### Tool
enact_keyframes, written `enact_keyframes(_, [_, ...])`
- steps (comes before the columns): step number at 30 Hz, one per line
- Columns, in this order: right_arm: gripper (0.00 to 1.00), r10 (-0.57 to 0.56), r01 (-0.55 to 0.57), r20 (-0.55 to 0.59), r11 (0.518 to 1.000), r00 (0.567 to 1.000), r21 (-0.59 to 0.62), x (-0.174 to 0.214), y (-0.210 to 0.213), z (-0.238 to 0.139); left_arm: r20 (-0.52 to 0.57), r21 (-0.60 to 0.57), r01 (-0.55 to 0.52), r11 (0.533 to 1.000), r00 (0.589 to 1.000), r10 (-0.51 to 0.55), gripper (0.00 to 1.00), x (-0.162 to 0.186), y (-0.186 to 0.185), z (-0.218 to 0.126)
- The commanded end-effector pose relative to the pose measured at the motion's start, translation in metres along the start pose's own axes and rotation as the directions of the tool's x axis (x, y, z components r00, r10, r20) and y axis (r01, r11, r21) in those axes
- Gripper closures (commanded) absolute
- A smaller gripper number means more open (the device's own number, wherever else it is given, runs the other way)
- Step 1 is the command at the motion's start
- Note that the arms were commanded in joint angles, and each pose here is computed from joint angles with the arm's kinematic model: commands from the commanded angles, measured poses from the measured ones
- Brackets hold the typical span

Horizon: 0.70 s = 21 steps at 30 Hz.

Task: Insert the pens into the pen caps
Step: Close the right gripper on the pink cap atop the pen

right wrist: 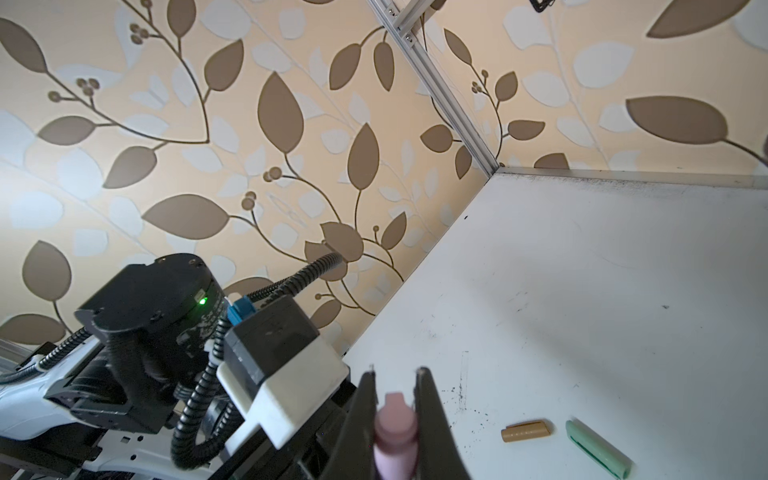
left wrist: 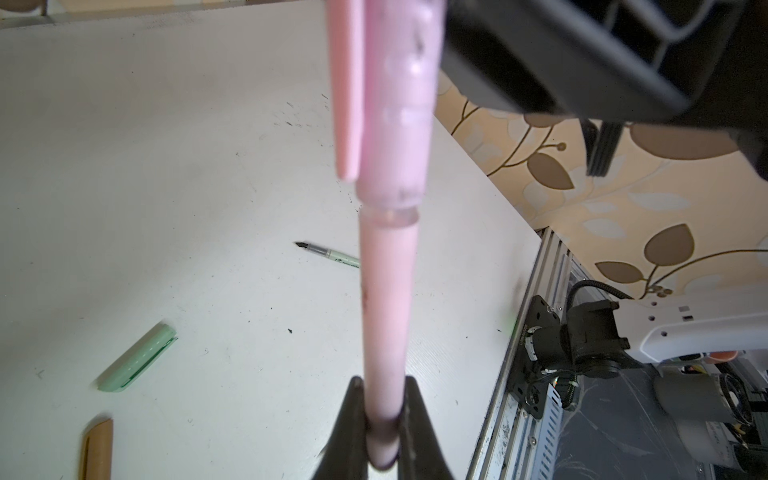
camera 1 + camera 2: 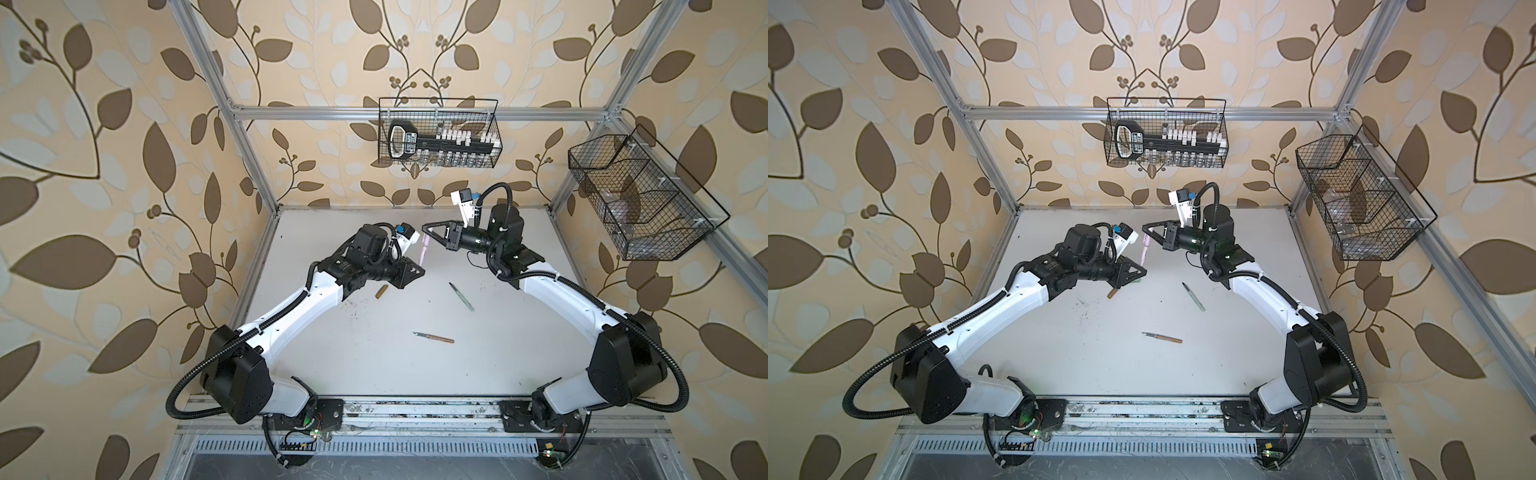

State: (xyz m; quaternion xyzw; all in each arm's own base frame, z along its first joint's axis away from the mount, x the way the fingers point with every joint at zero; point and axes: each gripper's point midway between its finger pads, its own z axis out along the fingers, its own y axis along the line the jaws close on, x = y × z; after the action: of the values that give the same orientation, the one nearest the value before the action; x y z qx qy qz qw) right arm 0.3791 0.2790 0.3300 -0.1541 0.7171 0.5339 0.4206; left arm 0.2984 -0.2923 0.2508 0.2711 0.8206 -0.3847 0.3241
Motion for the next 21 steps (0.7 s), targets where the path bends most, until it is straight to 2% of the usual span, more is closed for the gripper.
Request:
enact_keyframes(1, [1.00, -0.018, 0.018, -0.032, 1.000, 0.999, -0.002, 0.007, 0.002, 0.004, 0.103, -0.047, -0.056, 0.997, 0.993, 0.061, 1.00, -0.034, -0.003, -0.009])
enact_keyframes(4, [1.00, -0.017, 0.018, -0.052, 1.000, 0.998, 0.019, 0.019, -0.001, 0.004, 0.191, -0.120, -0.057, 0.991, 0.978, 0.079, 1.00, -0.058, 0.005, -0.017])
enact_keyframes(10, [1.00, 0.028, -0.022, -0.083, 0.997, 0.996, 0.071, 0.043, -0.018, 0.000, 0.357, -0.104, -0.155, 0.983, 0.916, 0.182, 1.00, -0.105, -0.010, -0.034])
enact_keyframes(15, [1.00, 0.066, -0.053, -0.127, 0.993, 0.990, 0.102, 0.069, -0.027, -0.001, 0.404, -0.080, -0.226, 0.971, 0.883, 0.239, 1.00, -0.134, -0.023, -0.045])
enact_keyframes(21, [1.00, 0.116, -0.094, -0.174, 0.987, 0.978, 0.129, 0.099, -0.034, -0.002, 0.465, -0.088, -0.264, 0.960, 0.842, 0.274, 1.00, -0.163, -0.027, -0.067])
